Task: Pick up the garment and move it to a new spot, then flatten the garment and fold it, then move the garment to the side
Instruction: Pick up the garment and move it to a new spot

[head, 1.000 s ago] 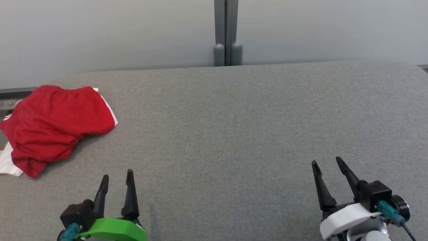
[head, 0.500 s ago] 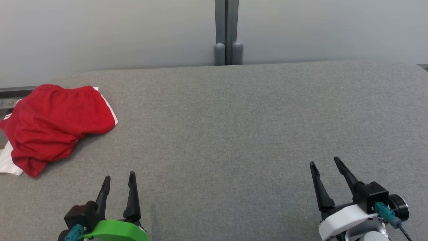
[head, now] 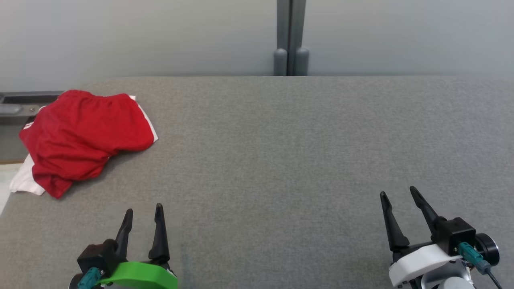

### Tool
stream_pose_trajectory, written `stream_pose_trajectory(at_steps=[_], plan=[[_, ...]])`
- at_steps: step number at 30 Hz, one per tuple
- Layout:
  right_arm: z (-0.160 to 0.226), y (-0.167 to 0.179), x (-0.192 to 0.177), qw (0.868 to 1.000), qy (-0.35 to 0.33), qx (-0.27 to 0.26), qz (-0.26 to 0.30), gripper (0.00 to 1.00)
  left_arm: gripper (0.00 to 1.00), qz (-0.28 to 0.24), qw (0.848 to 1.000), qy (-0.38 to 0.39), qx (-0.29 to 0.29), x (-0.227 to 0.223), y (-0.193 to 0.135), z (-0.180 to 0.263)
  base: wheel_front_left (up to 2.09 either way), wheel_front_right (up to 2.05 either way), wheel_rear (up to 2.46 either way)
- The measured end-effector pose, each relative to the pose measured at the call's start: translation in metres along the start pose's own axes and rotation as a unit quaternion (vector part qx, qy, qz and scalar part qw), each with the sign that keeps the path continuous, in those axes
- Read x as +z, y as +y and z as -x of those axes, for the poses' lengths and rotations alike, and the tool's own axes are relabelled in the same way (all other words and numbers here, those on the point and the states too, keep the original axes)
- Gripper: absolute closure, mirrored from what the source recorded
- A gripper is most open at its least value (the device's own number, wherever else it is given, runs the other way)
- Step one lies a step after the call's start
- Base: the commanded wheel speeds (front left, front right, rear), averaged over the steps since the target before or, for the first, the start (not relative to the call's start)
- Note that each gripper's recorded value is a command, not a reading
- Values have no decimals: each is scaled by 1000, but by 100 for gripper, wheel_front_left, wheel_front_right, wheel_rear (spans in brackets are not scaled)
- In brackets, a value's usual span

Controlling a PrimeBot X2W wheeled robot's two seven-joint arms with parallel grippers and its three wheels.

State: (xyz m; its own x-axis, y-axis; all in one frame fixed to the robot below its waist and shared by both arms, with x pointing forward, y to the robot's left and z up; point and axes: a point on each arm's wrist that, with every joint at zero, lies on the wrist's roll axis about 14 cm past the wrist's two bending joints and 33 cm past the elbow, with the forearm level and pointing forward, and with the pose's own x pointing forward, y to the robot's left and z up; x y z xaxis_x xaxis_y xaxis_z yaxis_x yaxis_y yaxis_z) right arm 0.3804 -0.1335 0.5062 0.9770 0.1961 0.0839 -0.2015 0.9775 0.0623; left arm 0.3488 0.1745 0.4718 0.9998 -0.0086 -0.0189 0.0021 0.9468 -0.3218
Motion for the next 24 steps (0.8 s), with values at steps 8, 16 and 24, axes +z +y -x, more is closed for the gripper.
stream_pose_trajectory(at_steps=[8, 16, 24], plan=[[-22, 39, -5, 998, 3, 60, -7, 0, 0, -2, 998, -24, 59, 15, 35, 21, 0, 0, 0], [-43, 89, -9, 991, 7, 134, -19, 0, 0, -3, 991, -45, 125, 27, 72, 52, 0, 0, 0], [-51, 122, -15, 983, 13, 179, -25, 0, 0, -4, 984, -59, 169, 34, 94, 75, 0, 0, 0]])
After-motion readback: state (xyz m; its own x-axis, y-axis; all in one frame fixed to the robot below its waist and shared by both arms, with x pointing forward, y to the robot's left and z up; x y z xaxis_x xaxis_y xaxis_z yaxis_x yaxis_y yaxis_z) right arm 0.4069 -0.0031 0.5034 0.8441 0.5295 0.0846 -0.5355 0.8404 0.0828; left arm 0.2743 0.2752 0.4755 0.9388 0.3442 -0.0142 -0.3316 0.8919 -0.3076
